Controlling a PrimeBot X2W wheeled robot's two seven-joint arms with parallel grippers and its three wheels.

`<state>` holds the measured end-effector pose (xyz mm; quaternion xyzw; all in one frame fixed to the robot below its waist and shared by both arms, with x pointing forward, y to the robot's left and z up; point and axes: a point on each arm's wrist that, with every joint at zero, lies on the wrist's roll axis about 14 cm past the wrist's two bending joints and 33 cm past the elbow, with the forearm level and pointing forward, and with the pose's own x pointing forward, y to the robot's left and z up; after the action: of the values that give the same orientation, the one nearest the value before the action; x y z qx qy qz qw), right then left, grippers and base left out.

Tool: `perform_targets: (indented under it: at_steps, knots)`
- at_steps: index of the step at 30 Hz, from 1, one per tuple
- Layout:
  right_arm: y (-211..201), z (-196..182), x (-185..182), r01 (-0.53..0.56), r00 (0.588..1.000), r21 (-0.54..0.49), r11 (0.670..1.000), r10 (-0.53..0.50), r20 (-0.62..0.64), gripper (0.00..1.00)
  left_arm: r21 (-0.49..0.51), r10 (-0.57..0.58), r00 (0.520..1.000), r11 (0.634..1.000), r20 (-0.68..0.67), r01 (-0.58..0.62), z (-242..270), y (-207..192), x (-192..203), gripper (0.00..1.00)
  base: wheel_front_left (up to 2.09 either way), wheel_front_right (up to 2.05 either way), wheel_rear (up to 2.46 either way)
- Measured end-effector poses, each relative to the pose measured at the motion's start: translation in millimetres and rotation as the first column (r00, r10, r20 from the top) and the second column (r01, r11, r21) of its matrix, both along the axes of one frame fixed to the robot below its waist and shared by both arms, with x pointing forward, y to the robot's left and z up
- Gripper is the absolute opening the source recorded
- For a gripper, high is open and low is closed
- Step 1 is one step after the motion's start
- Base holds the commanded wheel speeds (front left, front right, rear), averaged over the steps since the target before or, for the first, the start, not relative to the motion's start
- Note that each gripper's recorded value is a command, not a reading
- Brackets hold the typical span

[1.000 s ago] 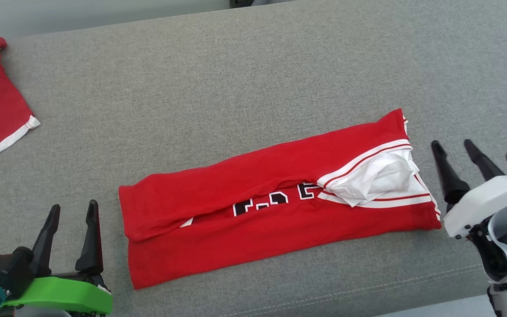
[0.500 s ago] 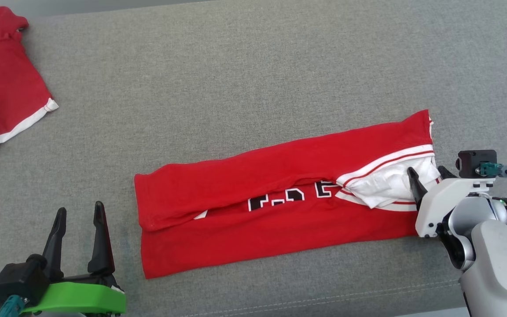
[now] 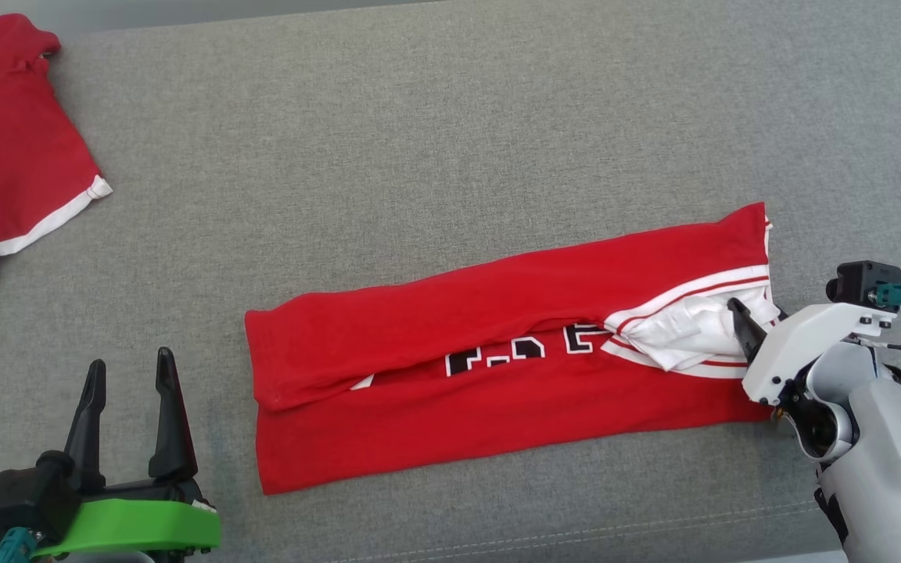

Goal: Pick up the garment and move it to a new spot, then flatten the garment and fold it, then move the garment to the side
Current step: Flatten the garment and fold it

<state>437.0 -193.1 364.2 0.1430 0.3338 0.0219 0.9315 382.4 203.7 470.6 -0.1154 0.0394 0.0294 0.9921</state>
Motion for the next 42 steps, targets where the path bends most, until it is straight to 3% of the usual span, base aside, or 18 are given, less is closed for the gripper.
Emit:
perform_targets:
  at_steps: [6,10,14,18,21,24,26,29,35,42]
  knots:
    - [-15,2,-7,0.073,0.997,0.125,0.990,-0.070,-0.024,0.00,0.012,0.003,1.000,1.000,0.010,-0.003,2,3,-2,1.00,0.00,0.00,0.00]
    - [-79,5,-15,0.171,0.985,0.048,0.984,-0.170,-0.034,0.00,0.015,-0.018,1.000,1.000,0.015,0.018,3,1,-6,1.00,0.00,0.00,0.00]
    - [-159,20,-32,0.305,0.952,-0.074,0.950,-0.307,-0.013,0.00,0.019,-0.023,1.000,1.000,0.015,0.022,3,4,-11,1.00,0.00,0.00,0.00]
    - [-179,52,-19,0.326,0.944,-0.090,0.941,-0.319,0.087,0.00,0.012,-0.012,1.000,1.000,0.016,0.012,4,6,-20,1.00,0.00,0.00,0.00]
    - [-150,80,2,0.241,0.957,-0.060,0.969,-0.227,0.178,0.00,-0.001,-0.008,1.000,1.000,0.015,0.008,3,4,-26,1.00,0.00,0.00,0.00]
    - [-87,96,12,0.062,0.971,-0.031,0.998,-0.053,0.234,0.00,-0.014,-0.008,1.000,1.000,0.020,0.008,4,0,-29,1.00,0.00,0.00,0.00]
    - [-31,94,3,-0.088,0.969,-0.003,0.996,0.087,0.230,0.00,-0.019,-0.014,1.000,1.000,0.016,0.015,2,-2,-31,1.00,0.00,0.00,0.00]
    - [35,93,-13,-0.229,0.947,0.059,0.972,0.208,0.245,0.00,-0.018,-0.041,0.999,0.999,-0.005,0.041,-4,-9,-34,1.00,0.00,0.00,0.00]
    - [123,93,-27,-0.348,0.910,0.135,0.928,0.300,0.285,0.00,-0.025,-0.062,0.998,0.998,0.007,0.062,-2,-17,-32,1.00,0.00,0.00,0.00]
    - [161,80,-29,-0.395,0.892,0.103,0.913,0.355,0.280,0.00,-0.017,-0.050,0.998,0.999,0.033,0.050,4,-14,-33,1.00,0.00,0.00,0.00]
